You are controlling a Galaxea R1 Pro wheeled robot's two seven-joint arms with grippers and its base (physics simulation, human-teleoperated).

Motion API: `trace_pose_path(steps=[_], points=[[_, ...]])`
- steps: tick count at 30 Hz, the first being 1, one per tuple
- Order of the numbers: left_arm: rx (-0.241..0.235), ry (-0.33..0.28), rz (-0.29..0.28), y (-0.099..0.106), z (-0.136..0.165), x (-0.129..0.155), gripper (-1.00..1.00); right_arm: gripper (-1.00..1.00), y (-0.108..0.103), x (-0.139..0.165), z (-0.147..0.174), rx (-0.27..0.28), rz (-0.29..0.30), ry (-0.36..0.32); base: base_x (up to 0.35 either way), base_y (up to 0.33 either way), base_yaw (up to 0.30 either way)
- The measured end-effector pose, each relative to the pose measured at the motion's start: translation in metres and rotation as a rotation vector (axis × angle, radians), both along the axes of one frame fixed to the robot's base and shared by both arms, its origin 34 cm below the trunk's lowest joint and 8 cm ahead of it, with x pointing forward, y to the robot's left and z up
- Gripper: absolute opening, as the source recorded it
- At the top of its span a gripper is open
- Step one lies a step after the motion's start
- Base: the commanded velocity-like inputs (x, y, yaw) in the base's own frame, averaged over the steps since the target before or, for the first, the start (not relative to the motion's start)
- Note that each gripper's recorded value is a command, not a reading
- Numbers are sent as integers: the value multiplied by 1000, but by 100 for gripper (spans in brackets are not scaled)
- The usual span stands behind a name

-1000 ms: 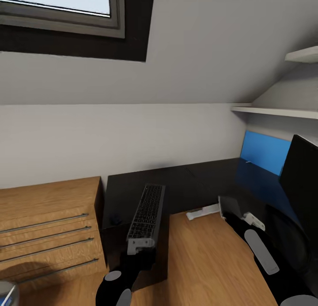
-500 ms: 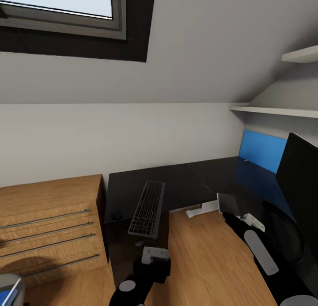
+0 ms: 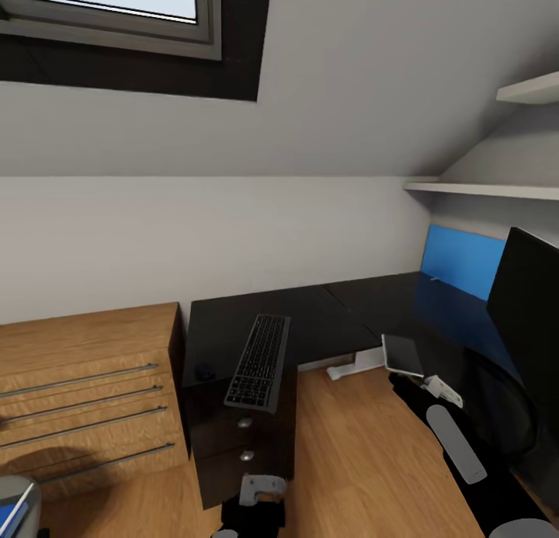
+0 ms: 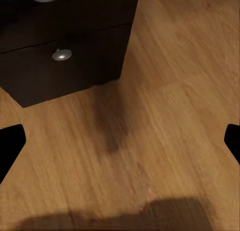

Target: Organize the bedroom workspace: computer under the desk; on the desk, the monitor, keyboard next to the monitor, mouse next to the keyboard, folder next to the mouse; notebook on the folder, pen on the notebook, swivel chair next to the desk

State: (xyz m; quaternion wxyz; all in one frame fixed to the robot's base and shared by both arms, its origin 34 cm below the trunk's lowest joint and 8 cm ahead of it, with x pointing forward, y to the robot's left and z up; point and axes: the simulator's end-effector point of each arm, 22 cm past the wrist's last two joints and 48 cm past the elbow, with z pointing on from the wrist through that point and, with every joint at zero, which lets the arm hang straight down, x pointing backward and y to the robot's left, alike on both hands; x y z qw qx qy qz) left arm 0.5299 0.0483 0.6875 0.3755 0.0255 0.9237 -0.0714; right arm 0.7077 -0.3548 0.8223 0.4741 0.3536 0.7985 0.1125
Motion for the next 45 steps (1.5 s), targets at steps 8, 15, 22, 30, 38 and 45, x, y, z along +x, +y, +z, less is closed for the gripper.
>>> trace_pose_path(steps=[8,15,22,30,38,45], points=[[22,-11,89,28,-64,-14,100,100,36,2,-27,84,-48,-27,0,0,0],[5,-59,117,31,-74,-10,100,100,46,-3,-60,158,-80,-12,0,0,0],[3,-65,121,31,-87,-11,100,100,49,3,-65,341,-108,-78,0,0,0],[2,-67,120,30,-102,-12,100,100,62,20,-46,477,-23,-297,0,0,0],[3,-67,120,30,-117,-14,100,100,42,19,-59,448,-92,-396,0,0,0],[2,-68,120,30,-130,-16,100,100,22,12,-78,396,-192,-441,0,0,0]])
